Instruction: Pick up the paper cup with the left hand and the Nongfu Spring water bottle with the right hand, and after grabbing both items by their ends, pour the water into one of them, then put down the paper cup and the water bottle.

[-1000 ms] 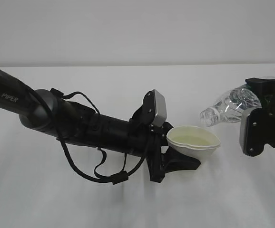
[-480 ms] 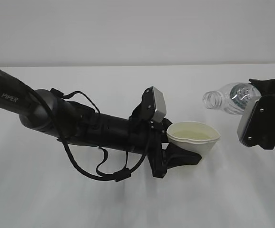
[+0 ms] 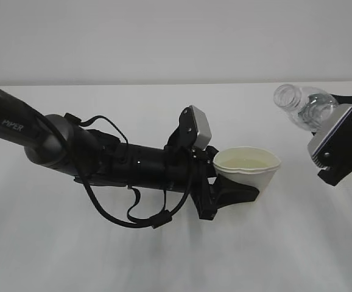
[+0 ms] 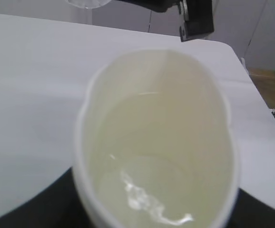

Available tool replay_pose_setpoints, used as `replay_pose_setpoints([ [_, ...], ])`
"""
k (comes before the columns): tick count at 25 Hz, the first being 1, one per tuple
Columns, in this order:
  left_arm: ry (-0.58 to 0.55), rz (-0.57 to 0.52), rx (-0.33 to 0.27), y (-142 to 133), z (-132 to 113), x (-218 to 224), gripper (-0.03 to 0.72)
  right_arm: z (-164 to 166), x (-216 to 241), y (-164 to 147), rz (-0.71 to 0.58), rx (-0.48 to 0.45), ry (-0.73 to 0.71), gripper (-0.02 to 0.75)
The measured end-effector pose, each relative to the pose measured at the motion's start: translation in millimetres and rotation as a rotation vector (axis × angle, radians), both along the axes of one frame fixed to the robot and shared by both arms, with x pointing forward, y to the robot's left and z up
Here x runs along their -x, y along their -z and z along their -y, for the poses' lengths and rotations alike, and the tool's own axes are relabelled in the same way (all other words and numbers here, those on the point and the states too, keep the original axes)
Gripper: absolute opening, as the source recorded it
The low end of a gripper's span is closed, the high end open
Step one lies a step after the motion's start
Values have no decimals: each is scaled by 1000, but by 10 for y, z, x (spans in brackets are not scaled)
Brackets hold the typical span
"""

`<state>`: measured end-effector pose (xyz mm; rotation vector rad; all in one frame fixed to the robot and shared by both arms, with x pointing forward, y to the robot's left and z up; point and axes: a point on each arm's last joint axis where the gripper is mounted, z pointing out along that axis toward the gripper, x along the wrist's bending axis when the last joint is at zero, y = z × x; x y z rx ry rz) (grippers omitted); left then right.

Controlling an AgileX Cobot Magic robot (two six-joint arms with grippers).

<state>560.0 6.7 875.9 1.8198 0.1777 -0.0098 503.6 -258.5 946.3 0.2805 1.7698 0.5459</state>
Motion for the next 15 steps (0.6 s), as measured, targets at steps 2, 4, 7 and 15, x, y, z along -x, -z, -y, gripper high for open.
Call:
replay_pose_setpoints([
  [2, -2, -1, 1, -1, 0, -1, 394, -1, 0, -3, -10, -62, 11, 405],
  [4, -2, -1, 1, -1, 0, -1, 394, -2, -1, -7, -23, -138, 24, 405],
  [7, -3, -1, 2, -2, 0, -3, 394, -3, -2, -14, -45, -272, 48, 405],
  [15, -20, 41, 15, -16, 1, -27, 394, -5, -5, -35, -89, -565, 93, 405],
])
